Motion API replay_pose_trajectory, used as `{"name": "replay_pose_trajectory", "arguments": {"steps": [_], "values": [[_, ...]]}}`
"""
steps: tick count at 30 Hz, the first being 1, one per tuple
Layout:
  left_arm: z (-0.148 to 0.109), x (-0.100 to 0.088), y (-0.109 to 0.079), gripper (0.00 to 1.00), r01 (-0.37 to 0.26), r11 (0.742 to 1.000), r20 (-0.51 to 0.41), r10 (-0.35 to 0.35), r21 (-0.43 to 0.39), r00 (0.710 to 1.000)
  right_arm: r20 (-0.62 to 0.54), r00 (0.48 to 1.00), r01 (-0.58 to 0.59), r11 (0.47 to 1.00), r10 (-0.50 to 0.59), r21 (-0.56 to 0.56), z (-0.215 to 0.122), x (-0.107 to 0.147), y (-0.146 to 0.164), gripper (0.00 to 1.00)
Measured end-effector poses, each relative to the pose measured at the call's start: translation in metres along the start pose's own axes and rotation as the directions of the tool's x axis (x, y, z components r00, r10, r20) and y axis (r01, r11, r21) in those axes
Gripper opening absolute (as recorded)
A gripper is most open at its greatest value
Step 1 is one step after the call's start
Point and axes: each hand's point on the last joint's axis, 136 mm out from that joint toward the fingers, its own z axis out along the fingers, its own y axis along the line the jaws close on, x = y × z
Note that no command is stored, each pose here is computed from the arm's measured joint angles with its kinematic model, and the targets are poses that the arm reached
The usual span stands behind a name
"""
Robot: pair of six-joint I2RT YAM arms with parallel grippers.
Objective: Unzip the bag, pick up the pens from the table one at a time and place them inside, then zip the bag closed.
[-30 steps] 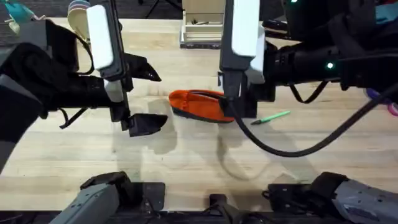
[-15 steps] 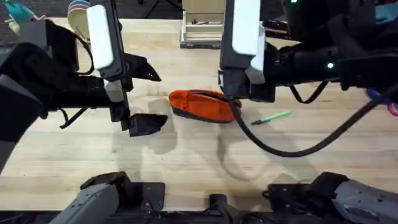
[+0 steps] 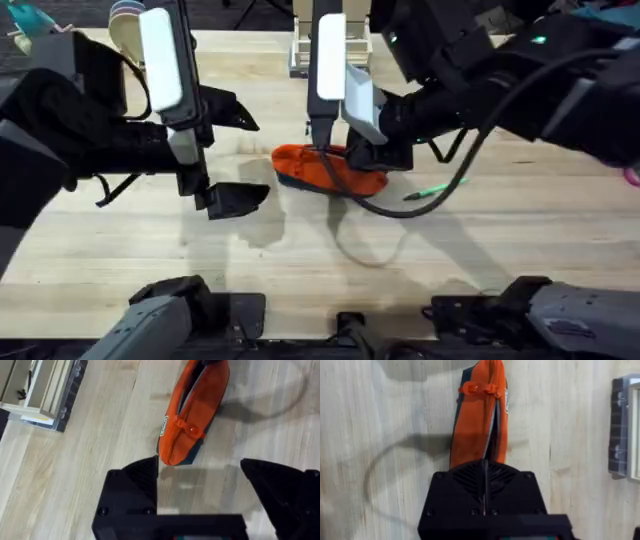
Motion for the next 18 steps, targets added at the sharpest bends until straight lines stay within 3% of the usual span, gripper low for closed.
{"name": "replay_pose_trajectory", "arguments": {"steps": [9, 18], "values": [[0.000, 0.000, 0.000, 0.993, 0.000, 1.000, 0.000, 0.000, 0.000, 1.000, -0.027, 1.000, -0.011, 0.999, 0.010, -0.032, 0.016, 0.006, 0.001, 0.033], [0.000, 0.000, 0.000, 0.993, 0.000, 1.000, 0.000, 0.000, 0.000, 1.000, -0.050, 0.999, -0.021, 0.998, 0.018, -0.056, 0.055, 0.012, -0.007, 0.031]]}}
